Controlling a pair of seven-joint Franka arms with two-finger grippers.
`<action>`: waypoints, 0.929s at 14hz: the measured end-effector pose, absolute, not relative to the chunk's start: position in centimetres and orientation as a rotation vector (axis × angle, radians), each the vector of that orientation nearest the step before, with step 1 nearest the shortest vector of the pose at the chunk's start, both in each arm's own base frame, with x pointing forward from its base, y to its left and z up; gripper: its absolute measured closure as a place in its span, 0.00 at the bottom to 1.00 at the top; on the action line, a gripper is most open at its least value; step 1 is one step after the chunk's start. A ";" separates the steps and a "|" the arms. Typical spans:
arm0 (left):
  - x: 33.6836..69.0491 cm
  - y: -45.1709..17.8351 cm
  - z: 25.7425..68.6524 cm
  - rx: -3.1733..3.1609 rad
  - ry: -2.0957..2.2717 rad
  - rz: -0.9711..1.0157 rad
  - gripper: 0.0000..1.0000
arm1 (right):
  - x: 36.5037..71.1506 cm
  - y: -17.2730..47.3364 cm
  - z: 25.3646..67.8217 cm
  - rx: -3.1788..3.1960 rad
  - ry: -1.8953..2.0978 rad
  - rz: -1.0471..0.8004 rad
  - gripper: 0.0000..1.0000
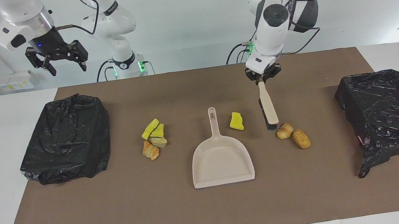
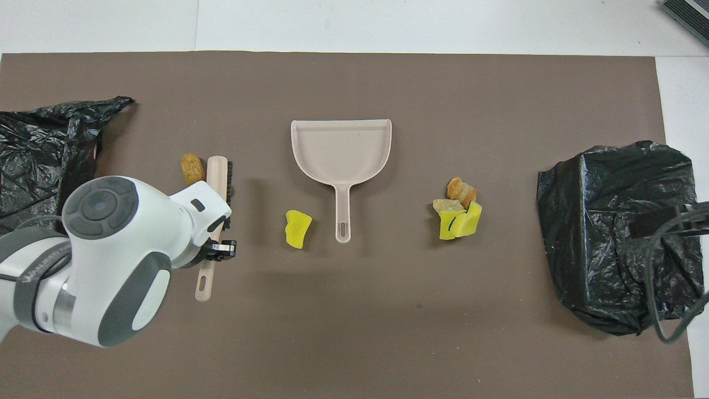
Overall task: Sweep and dump trash in bin
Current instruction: 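Move the brush toward the bread while the right gripper grasps the dustpan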
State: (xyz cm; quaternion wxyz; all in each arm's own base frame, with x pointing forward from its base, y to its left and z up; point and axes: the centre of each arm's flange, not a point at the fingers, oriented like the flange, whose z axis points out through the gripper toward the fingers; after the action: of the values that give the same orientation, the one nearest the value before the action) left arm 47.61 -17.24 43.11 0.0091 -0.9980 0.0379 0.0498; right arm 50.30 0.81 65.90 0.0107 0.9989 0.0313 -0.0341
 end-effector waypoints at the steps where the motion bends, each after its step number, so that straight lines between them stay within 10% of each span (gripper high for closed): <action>1: 48.6 -15.5 42.9 -3.126 0.123 0.133 0.73 | 50.8 2.5 65.4 3.112 0.148 -0.067 0.00; 13: 54.4 0.2 34.7 -3.113 0.405 0.113 0.73 | 57.6 27.0 45.7 3.225 0.177 -0.044 0.00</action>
State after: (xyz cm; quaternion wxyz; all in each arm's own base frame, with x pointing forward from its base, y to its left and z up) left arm 54.39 0.18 34.66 0.0001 -0.9910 0.1290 0.0358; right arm 57.57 27.00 45.66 -0.0444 0.9974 0.0549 -0.0135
